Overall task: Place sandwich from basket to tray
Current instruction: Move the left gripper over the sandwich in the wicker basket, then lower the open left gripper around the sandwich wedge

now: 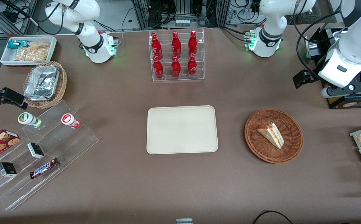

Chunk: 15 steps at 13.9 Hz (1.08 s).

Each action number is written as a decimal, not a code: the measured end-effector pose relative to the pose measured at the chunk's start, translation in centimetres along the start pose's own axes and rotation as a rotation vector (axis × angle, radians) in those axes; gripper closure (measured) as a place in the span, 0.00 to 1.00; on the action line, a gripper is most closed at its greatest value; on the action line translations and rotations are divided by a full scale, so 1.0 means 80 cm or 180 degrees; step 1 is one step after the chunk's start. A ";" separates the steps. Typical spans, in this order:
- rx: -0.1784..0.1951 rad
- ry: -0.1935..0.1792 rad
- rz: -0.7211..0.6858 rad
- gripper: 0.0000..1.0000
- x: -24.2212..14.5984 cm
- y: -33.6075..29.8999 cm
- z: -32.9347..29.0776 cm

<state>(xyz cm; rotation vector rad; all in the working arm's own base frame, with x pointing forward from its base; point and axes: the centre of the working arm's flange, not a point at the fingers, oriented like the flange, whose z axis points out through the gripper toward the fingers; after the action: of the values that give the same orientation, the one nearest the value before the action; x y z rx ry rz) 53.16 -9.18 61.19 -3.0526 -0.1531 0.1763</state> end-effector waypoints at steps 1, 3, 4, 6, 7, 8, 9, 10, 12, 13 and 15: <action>0.0000 0.0000 0.0004 0.00 0.000 0.001 0.000; -0.0025 -0.0007 0.0009 0.00 -0.001 0.002 0.000; -0.0042 -0.0019 0.0011 0.00 0.000 0.003 0.001; -0.0036 -0.0104 0.0007 0.00 0.009 0.004 0.020; -0.0031 -0.0184 -0.0008 0.00 0.019 0.004 0.041; -0.0032 -0.0257 -0.0051 0.00 0.032 0.005 0.068; -0.0038 -0.0309 -0.0147 0.00 0.047 0.007 0.098; -0.0044 -0.0345 -0.0274 0.00 0.059 0.010 0.129; -0.0063 -0.0382 -0.0488 0.00 0.078 0.019 0.199; -0.0082 -0.0369 -0.0590 0.00 0.084 0.023 0.236; -0.0119 -0.0345 -0.0867 0.00 0.090 0.031 0.301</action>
<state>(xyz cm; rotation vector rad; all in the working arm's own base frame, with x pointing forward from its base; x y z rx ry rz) 57.64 -9.07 36.36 -3.0172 -0.5805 0.3223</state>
